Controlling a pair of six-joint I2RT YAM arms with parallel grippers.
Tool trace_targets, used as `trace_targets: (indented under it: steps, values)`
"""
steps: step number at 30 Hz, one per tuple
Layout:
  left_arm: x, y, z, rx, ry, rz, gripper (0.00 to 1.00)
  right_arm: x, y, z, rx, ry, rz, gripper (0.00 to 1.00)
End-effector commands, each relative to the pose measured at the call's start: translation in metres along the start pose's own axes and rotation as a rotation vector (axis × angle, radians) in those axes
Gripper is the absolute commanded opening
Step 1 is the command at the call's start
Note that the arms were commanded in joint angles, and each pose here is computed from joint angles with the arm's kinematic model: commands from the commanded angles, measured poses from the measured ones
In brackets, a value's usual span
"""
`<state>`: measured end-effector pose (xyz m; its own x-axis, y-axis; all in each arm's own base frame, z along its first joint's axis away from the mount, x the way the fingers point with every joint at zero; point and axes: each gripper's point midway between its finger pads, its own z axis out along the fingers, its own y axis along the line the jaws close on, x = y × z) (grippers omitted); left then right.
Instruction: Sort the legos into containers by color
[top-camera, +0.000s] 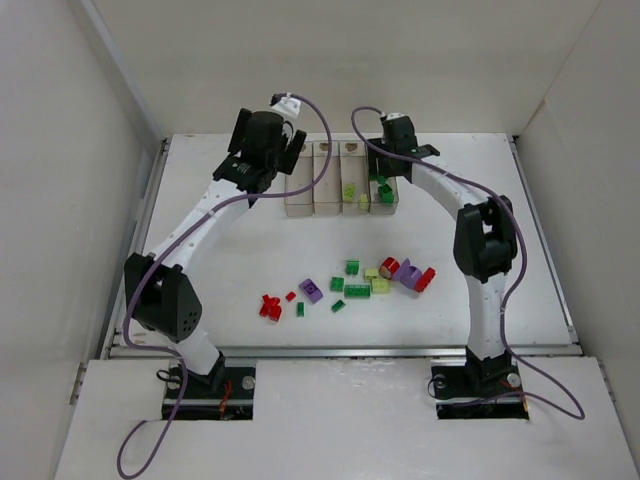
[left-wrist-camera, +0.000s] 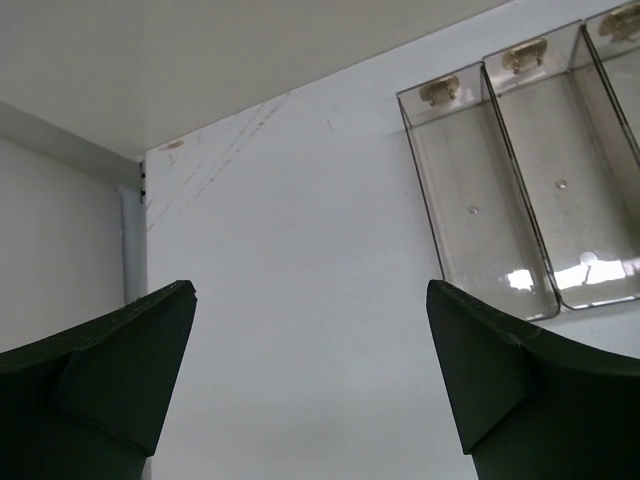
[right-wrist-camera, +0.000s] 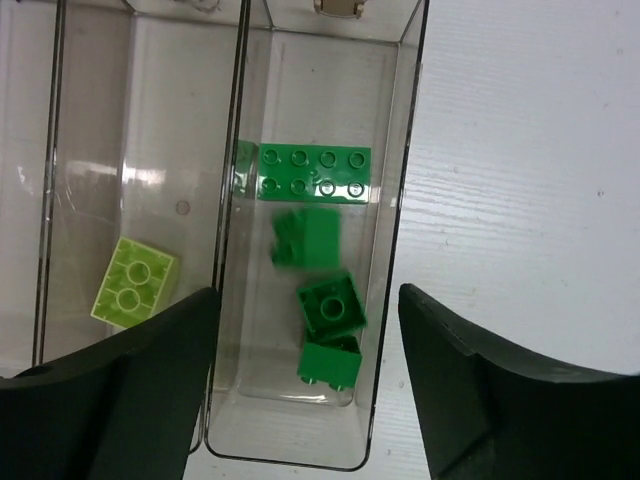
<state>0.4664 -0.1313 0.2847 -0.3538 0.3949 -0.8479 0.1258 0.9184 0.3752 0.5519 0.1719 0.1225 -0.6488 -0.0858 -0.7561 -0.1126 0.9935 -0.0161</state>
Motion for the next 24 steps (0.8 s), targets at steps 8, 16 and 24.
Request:
trace_targets:
  steps: [8, 16, 24]
  values:
    - [-0.025, -0.007, -0.018, 0.164, -0.037, -0.147, 1.00, -0.043, -0.001, -0.046, -0.013, -0.096, -0.018, 0.89]
    - [-0.022, 0.047, -0.016, -0.108, -0.016, -0.306, 1.00, 0.039, 0.086, -0.151, -0.260, -0.058, -0.273, 1.00]
    - [0.038, 0.040, -0.012, -0.156, 0.108, -0.241, 1.00, 0.151, 0.136, -0.165, -0.595, 0.180, -0.387, 1.00]
